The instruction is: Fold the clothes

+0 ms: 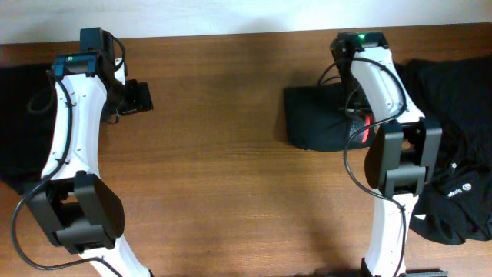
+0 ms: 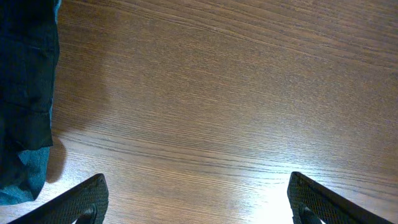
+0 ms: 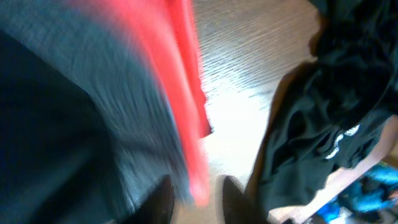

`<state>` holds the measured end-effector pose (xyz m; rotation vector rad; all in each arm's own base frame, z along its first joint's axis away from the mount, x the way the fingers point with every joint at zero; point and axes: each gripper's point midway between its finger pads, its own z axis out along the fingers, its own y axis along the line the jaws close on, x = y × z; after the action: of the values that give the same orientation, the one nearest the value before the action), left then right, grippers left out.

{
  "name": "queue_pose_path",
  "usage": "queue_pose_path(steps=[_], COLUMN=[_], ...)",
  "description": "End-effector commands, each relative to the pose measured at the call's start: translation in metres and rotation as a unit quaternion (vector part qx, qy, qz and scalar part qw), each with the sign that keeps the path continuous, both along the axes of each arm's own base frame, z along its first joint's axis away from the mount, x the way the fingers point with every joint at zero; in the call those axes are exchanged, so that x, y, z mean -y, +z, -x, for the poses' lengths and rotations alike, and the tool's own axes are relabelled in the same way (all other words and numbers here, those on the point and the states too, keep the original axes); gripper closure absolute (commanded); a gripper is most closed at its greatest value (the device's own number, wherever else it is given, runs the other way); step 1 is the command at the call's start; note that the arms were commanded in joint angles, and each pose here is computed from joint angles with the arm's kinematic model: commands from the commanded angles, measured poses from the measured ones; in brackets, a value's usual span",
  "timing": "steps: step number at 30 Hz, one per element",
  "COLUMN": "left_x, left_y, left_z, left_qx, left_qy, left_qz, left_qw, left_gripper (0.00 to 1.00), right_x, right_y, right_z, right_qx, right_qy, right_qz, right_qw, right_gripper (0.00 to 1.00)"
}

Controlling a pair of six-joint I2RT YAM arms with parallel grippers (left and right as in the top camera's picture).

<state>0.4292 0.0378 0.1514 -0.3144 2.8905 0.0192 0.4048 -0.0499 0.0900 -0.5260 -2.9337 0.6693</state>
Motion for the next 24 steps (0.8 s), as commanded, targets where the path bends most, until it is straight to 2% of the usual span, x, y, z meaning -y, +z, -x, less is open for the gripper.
queue_pose_path(steps=[1, 2, 5, 7, 10, 11, 14, 16, 18, 24], left_x=[-0.003, -0.003, -0.003, -0.003, -0.003, -0.003, -0.003, -0.003, -0.003, -0.003], left_y=[0.003, 0.003, 0.003, 0.003, 0.003, 0.003, 0.003, 0.003, 0.003, 0.003], left_z=[-0.003, -0.003, -0.002, -0.002, -0.002, -0.002, -0.002, -0.002, -0.002, -0.003], left_qx=[0.003, 0.003, 0.001, 0.001, 0.001, 0.001, 0.001, 0.001, 0.002, 0.002], left_qy=[-0.002, -0.002, -0.002, -0.002, -0.002, -0.002, -0.002, -0.006, -0.005, -0.006], left_qz=[-0.007, -0.007, -0.007, -0.007, -0.007, -0.007, -0.007, -0.007, -0.007, -0.007], left_qw=[1.0, 1.0, 1.0, 1.0, 1.0, 1.0, 1.0, 1.0, 1.0, 1.0], left_gripper=[0.08, 0.08, 0.08, 0.08, 0.08, 0.08, 0.08, 0.08, 0.08, 0.08], right_x=[0.011, 0.011, 0.011, 0.013, 0.002, -0.007, 0.014, 0.035, 0.044, 0.032], right_y=[0.004, 0.004, 0.003, 0.003, -0.005, -0.01, -0.013, -0.014, -0.015, -0.01], right_z=[0.004, 0.004, 0.003, 0.001, -0.003, -0.007, -0.016, -0.02, -0.022, -0.03], right_qx=[0.0, 0.0, 0.0, 0.001, -0.004, 0.003, 0.035, 0.048, 0.059, 0.102], right_qy=[-0.013, -0.013, -0.006, 0.001, 0.029, 0.037, 0.004, 0.019, 0.029, 0.057], right_qz=[0.001, 0.001, 0.0, -0.002, -0.067, -0.127, -0.161, -0.177, -0.207, -0.329], right_qw=[1.0, 1.0, 1.0, 1.0, 0.997, 0.991, 0.986, 0.983, 0.976, 0.937], right_gripper=[0.53, 0.5, 0.49, 0.44, 0.34, 0.33, 0.32, 0.31, 0.25, 0.15])
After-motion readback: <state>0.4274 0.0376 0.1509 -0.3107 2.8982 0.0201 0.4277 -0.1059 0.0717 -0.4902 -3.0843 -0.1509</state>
